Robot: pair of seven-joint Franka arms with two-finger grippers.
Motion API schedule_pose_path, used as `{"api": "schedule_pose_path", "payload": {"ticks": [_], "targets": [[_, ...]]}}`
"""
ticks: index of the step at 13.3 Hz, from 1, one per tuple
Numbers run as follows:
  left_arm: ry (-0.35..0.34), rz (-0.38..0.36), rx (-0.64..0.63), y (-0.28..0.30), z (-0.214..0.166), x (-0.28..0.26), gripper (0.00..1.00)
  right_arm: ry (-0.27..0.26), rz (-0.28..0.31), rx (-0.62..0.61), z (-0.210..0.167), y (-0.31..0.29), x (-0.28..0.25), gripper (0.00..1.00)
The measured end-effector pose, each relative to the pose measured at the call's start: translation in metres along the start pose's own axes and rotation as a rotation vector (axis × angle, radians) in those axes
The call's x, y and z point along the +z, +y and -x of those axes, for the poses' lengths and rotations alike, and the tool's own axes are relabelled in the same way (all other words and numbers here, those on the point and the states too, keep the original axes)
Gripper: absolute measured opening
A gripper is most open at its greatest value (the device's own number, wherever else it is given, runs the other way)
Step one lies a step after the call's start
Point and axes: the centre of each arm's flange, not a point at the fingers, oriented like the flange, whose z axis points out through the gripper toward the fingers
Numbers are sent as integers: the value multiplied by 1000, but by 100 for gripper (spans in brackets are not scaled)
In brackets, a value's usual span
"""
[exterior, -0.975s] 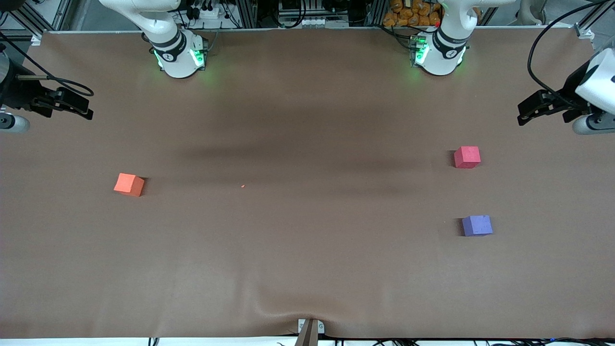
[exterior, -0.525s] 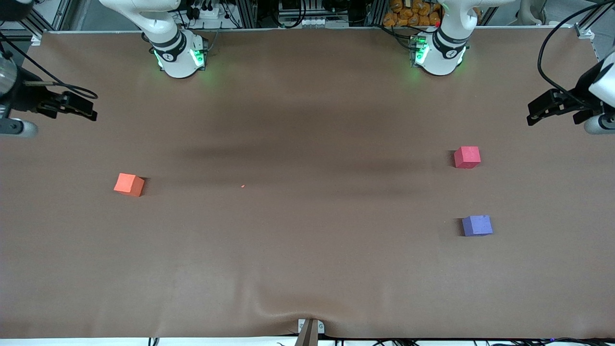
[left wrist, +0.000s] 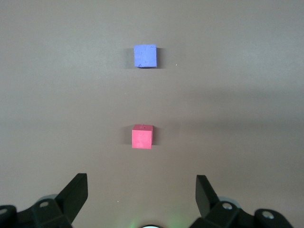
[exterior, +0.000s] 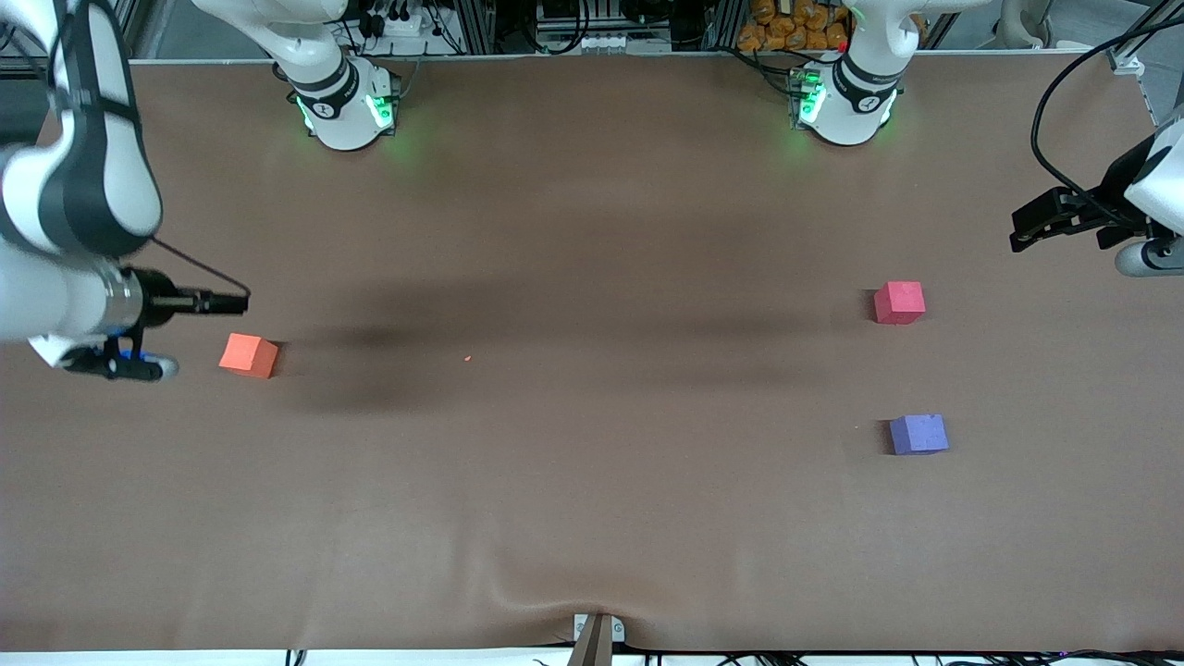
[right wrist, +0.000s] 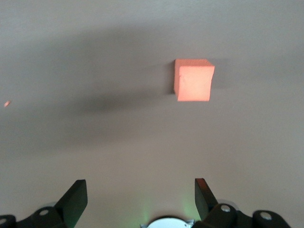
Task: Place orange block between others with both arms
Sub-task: 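Lower the right gripper over the orange cube and close on it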
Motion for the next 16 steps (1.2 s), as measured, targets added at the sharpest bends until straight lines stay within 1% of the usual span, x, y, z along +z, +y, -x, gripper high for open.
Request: {"api": "schedule_pose_path", "payload": {"ticks": [2,4,7,9,10,13,16], "targets": [[-3,0,2,1,-1,1,100,17,8,3,-27,21,27,100],[-1,0,9,5,-1,1,100,43,3,-23,-47,34,46,100],[0,0,7,4,-1,1,100,98,-9,-83,-73,57,82,100],[0,0,4,2,-1,1,100,131,-13,-107,-79,71,119,100],[0,0,4,2,-1,1,100,137,-14,-114,-78,74,132,100],[0,0,4,2,-1,1,100,143,-15,-115,-76,76,145,100],[-1,0,3,2,-1,1,100,133,-17,-114,-72,77,163,100]]}}
